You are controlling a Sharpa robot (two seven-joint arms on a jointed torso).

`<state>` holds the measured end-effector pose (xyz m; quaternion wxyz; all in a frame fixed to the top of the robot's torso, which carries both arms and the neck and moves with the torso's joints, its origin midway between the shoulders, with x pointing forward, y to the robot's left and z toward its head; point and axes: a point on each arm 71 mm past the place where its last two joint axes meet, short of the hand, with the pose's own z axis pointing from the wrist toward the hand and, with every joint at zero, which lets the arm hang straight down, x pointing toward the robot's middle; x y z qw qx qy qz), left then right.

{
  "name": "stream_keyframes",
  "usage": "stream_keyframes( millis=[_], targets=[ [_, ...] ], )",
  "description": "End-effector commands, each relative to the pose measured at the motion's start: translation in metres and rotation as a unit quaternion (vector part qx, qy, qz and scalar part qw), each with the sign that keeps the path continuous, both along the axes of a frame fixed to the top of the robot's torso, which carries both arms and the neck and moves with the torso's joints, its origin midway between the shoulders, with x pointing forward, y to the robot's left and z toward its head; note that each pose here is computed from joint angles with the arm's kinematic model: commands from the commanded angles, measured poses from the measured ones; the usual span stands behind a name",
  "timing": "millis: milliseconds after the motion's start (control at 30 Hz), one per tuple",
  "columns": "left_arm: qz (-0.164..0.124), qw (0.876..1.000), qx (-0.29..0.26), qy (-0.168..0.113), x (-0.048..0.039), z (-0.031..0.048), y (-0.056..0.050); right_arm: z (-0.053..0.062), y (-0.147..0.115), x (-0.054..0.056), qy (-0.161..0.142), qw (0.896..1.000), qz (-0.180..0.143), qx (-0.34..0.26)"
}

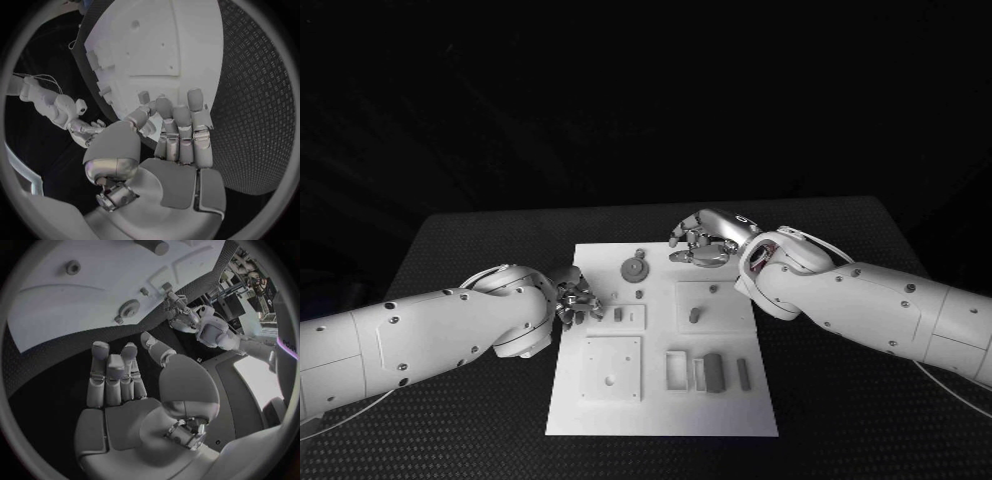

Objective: Assemble the parts on the task board

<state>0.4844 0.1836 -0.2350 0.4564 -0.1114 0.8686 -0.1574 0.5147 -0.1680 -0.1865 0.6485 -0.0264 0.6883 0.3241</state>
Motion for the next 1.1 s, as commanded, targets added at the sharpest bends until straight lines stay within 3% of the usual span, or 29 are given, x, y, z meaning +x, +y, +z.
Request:
stream_keyframes(
  millis=[33,800,1100],
  targets=[
    [-0.012,1.0,0.016,0.017,-0.0032,-0.0067,-0.0013,-0.0006,0.0014,-0.0005,0.005,1.0,0.005,0.0],
    [-0.032,0.998,0.038,0.025,-0.0056,-0.0084,-0.0046,-0.0014,0.0024,-0.0009,0.011,1.0,0.01,-0.001],
    [-0.031,0.998,0.048,0.013,-0.004,-0.0074,-0.0028,-0.0015,0.0023,-0.0005,0.011,1.0,0.01,-0.001]
  ],
)
